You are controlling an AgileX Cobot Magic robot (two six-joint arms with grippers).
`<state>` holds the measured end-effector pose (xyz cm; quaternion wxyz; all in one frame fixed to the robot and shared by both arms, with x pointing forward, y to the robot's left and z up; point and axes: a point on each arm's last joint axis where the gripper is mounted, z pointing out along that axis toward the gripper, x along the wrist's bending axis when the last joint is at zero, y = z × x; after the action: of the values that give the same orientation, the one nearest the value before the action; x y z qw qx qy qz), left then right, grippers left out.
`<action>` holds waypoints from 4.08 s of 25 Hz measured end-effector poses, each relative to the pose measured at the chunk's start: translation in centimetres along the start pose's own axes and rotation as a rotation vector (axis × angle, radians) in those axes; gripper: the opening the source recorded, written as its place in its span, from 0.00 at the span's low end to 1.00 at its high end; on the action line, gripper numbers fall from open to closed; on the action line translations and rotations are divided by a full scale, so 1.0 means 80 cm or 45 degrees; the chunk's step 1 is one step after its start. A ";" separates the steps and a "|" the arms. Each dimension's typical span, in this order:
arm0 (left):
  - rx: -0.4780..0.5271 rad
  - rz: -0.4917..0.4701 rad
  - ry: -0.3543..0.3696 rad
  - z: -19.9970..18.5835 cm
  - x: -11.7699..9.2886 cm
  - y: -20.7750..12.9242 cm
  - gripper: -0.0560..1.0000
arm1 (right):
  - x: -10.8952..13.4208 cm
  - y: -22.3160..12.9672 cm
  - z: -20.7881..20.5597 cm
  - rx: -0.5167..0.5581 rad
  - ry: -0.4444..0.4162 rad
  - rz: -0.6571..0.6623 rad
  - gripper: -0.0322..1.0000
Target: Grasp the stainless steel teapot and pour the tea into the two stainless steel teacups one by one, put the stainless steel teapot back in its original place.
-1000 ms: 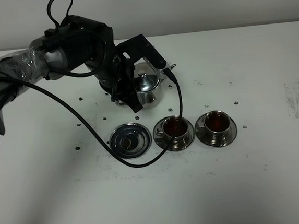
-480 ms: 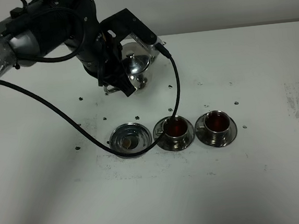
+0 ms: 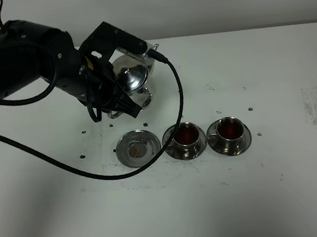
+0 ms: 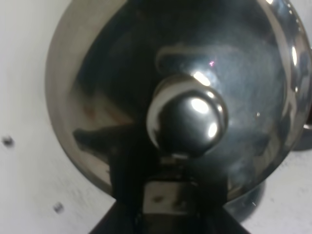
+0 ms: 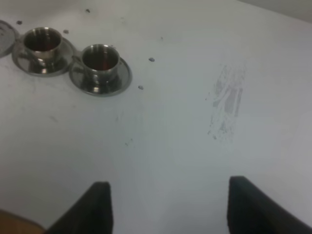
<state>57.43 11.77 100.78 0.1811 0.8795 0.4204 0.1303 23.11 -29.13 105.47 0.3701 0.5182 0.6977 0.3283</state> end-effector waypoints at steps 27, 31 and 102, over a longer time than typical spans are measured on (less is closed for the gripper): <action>0.237 -0.237 -0.076 0.006 -0.035 -0.055 0.25 | 0.000 0.000 0.000 0.000 0.000 0.000 0.54; 0.247 -0.250 -0.055 0.013 -0.035 -0.063 0.25 | 0.000 0.000 0.000 0.000 0.000 0.000 0.54; 0.298 -0.270 -0.080 0.068 -0.047 -0.068 0.34 | 0.000 0.000 0.000 0.000 0.000 0.000 0.54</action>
<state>53.44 10.85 93.27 0.1030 0.8489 0.5173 0.0331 23.11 -29.13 105.47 0.3701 0.5182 0.6977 0.3283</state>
